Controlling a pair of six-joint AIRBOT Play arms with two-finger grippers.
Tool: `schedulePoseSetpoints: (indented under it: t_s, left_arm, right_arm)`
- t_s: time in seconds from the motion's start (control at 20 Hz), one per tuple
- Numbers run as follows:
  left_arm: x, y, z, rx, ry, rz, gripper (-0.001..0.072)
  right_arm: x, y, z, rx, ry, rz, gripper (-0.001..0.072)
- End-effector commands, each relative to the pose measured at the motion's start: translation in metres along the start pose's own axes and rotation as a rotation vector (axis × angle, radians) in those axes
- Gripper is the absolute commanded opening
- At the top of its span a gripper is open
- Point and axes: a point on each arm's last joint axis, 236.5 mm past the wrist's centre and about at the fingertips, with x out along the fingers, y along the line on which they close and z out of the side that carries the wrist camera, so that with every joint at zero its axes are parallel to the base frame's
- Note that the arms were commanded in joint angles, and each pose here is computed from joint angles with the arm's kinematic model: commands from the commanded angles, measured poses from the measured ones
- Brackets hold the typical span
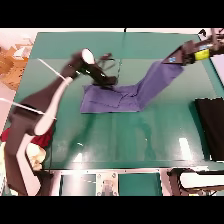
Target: Fold the shirts.
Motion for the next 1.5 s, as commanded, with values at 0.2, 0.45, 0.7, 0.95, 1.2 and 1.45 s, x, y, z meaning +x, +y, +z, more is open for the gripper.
schedulePoseSetpoints:
  t_s: [0.2,0.45,0.7,0.95,1.2,1.45]
  left_arm:
    - [-0.160,0.137,-0.031,-0.135,-0.020,0.341,0.0034]
    - [-0.176,0.165,-0.052,-0.142,0.037,0.345,0.0033]
    - [-0.180,0.175,-0.056,-0.135,0.045,0.359,0.0034]
    - [-0.180,0.177,-0.050,-0.135,0.018,0.367,0.0034]
    - [-0.180,0.178,-0.047,-0.155,0.000,0.373,0.0033]
    - [-0.180,0.178,-0.047,-0.175,-0.003,0.372,0.0034]
  right_arm:
    - [0.219,0.091,-0.003,-0.025,0.004,0.062,0.0011]
    - [0.406,0.104,-0.022,0.087,-0.193,0.050,0.0490]
    - [0.341,0.036,0.002,0.208,-0.084,0.018,0.0489]
    - [0.176,-0.094,0.019,0.289,-0.037,-0.183,0.0491]
    - [0.165,-0.181,-0.062,0.495,0.091,-0.237,0.0544]
    - [0.239,-0.155,-0.095,0.551,0.178,-0.052,0.0543]
